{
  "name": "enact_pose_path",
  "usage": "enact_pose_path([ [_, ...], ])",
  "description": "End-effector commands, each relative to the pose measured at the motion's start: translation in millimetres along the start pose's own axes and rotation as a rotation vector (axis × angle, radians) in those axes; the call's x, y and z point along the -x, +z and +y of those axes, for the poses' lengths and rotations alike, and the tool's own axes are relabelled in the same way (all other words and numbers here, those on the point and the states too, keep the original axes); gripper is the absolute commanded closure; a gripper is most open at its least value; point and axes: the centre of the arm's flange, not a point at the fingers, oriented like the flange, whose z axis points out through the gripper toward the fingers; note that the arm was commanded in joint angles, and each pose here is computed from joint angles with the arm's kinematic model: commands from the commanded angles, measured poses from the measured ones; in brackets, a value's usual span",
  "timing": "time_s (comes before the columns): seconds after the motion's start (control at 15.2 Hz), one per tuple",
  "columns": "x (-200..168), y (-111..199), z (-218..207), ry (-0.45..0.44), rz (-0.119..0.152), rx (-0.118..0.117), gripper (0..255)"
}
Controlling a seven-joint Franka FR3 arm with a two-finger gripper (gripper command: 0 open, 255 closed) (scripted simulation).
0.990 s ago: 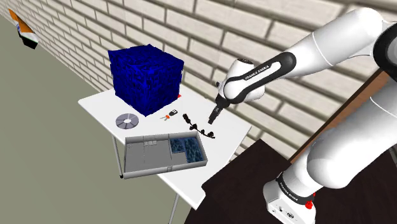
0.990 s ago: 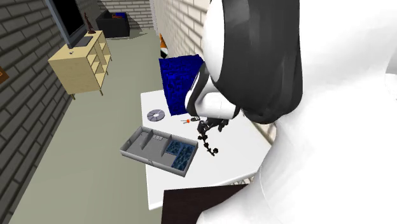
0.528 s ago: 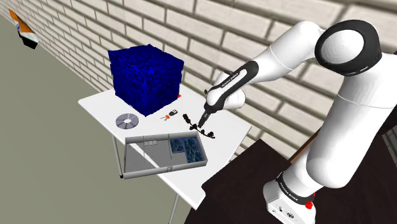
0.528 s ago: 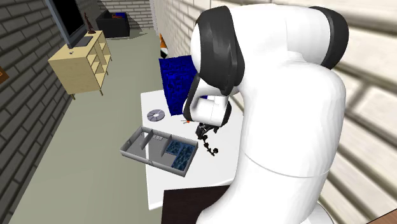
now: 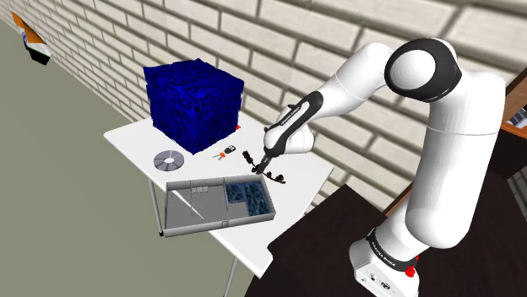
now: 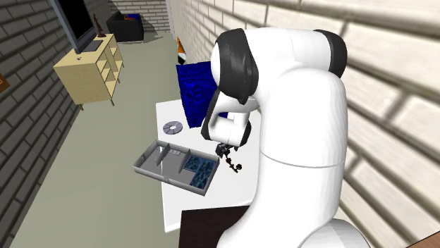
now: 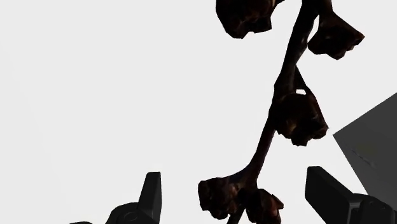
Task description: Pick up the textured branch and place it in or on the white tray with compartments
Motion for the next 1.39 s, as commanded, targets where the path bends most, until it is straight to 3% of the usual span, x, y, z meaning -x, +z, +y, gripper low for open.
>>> enact_pose_path([
  [0.0,1.1,8.6,-0.1,0.0,0.0,0.0,0],
  [0.46,1.1,8.6,-0.1,0.0,0.0,0.0,0],
  [0.53,1.0,8.6,-0.2,0.0,0.0,0.0,255],
  [1.12,1.1,8.6,-0.1,0.0,0.0,0.0,255],
  [1.32,-1.8,-7.0,-0.6,0.0,0.0,0.0,255],
])
